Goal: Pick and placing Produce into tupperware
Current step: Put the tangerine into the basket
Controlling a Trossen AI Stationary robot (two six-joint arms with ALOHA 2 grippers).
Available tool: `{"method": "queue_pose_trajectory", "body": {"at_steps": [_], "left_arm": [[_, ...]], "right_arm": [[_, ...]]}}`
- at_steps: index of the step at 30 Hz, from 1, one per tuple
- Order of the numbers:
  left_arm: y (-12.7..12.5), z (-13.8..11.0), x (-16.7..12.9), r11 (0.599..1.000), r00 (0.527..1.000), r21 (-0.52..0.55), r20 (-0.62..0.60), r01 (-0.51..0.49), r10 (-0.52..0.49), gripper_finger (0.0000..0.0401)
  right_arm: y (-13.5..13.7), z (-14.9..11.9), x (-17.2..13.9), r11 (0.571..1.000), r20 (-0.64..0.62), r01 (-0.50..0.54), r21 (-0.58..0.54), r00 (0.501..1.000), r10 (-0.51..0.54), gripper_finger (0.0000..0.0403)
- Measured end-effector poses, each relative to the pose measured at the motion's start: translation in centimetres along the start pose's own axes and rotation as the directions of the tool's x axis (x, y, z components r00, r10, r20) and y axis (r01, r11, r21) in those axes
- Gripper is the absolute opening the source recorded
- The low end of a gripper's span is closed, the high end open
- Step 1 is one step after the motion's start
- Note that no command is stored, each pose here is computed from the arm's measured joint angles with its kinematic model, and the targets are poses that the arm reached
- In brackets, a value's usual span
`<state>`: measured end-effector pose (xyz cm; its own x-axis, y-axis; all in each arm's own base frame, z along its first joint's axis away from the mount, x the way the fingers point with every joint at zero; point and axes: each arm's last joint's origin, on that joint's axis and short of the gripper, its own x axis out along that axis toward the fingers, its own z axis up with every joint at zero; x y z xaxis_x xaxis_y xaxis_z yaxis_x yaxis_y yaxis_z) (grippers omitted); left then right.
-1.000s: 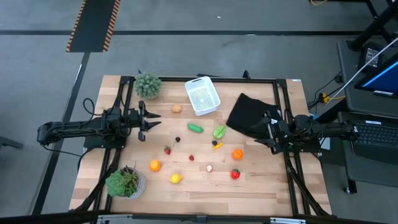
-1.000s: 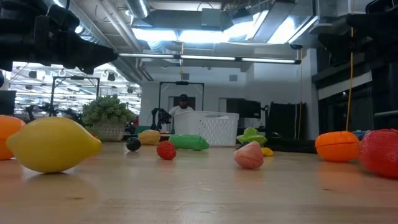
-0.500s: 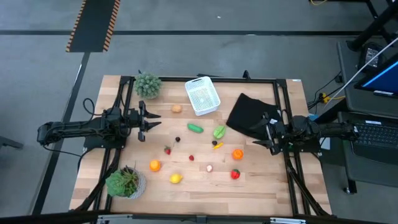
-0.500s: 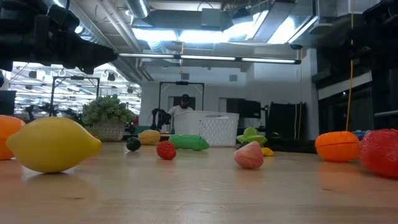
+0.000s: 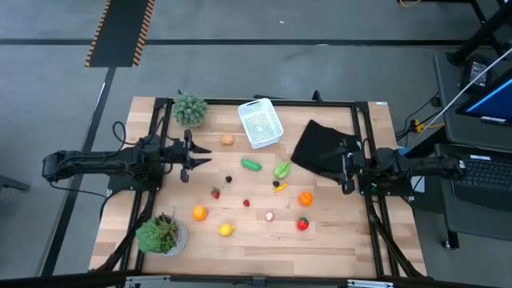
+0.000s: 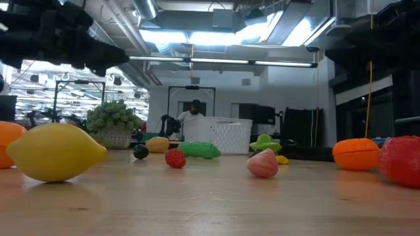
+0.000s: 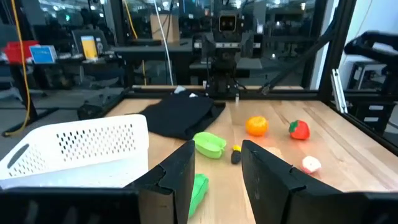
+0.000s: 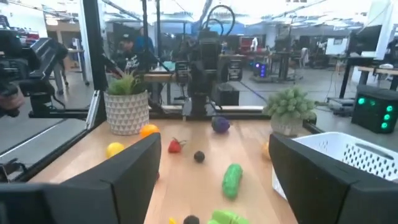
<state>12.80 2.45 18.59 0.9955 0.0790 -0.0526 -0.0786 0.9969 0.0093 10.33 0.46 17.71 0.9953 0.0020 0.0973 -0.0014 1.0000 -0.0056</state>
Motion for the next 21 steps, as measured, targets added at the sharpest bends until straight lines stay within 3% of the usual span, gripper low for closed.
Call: {"method": "queue_pose_trajectory", "body": {"at_steps": [7, 10, 17, 21], "left_arm": [[0.4, 1.7, 2.7, 0.999, 0.994, 0.052, -0.106, 0.008, -0.002, 0.0124], [0.7, 2.2, 3.8, 0.998, 0.99, 0.063, -0.138, 0.006, 0.003, 0.0124], [1.3, 2.6, 5.3, 0.997, 0.979, -0.004, -0.185, 0.08, -0.079, 0.0124], [1.3, 2.8, 5.5, 0.997, 0.971, -0.017, -0.226, 0.081, -0.083, 0.0124]], "right_arm": [[0.1, 2.3, 1.5, 0.999, -0.08, -0.004, -0.054, 0.997, 0.0, 0.03], [0.1, 3.2, 2.6, 0.996, -0.196, -0.016, -0.083, 0.981, 0.0, 0.03], [0.2, 5.6, 4.9, 0.995, -0.453, -0.041, -0.085, 0.891, -0.002, 0.03], [0.3, 6.7, 5.9, 0.998, -0.581, -0.032, -0.053, 0.814, -0.005, 0.03]]}}
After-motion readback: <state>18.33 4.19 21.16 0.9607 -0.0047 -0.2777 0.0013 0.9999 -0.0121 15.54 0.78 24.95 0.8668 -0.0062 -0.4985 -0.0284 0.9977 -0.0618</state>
